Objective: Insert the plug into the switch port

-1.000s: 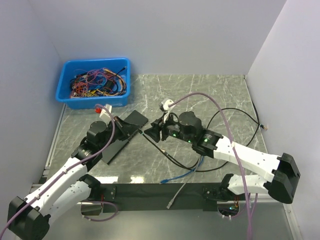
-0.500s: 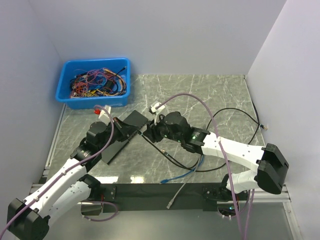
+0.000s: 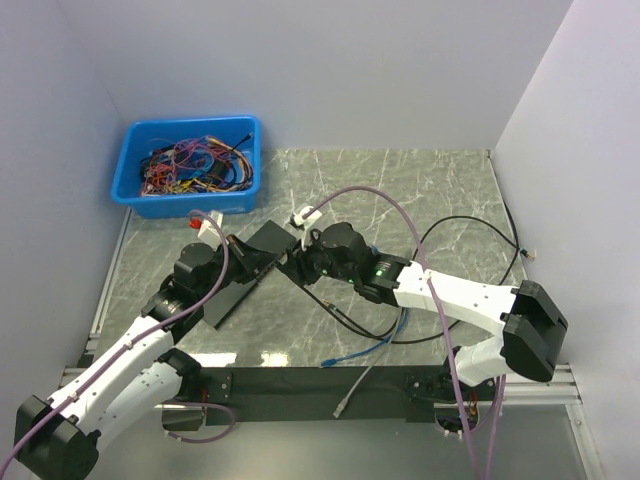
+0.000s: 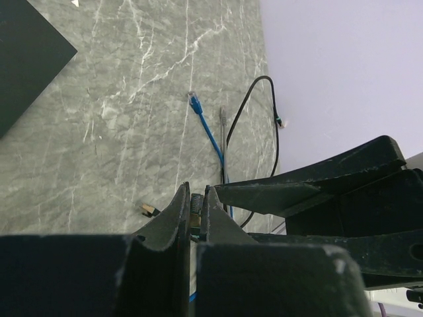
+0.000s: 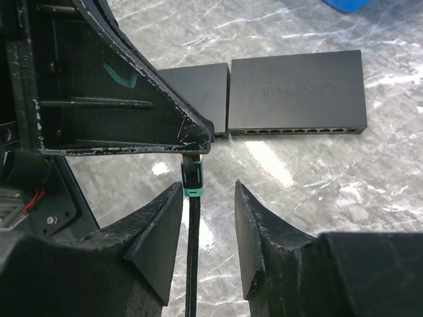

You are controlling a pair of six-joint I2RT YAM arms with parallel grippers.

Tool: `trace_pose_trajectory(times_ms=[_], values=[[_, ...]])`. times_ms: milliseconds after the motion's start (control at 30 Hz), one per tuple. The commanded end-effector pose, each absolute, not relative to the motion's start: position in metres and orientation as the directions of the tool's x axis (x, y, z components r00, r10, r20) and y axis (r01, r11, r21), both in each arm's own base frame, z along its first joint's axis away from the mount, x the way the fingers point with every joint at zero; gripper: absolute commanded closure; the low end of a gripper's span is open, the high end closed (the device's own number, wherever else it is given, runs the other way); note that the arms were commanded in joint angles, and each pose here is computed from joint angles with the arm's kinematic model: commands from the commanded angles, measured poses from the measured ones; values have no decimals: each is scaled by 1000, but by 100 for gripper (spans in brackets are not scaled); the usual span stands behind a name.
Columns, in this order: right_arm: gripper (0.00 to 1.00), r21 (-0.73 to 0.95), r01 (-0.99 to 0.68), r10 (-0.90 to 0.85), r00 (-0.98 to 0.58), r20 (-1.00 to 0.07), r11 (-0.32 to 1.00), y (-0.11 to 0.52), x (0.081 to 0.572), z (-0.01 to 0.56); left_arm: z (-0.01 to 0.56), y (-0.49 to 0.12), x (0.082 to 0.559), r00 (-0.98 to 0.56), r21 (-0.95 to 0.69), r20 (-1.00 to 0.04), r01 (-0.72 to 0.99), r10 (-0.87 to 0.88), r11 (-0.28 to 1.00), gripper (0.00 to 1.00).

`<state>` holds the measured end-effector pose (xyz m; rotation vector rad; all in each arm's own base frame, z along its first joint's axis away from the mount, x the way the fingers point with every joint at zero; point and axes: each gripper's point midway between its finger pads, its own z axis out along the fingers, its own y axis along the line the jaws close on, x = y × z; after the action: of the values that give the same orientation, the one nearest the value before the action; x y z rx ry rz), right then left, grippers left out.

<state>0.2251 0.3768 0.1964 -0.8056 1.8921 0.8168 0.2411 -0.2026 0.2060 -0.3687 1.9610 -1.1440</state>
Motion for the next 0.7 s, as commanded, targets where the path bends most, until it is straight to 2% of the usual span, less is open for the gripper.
trace_pose_trajectory(times_ms=[0, 667], values=[[55, 212, -811, -146, -340, -929, 545, 392, 230, 228, 228, -205, 244, -598, -835, -514, 181, -616, 520, 99], [59, 222, -816, -166, -358, -919, 534, 401, 230, 216, 226, -205, 244, -597, -832, -516, 180, -614, 524, 99]])
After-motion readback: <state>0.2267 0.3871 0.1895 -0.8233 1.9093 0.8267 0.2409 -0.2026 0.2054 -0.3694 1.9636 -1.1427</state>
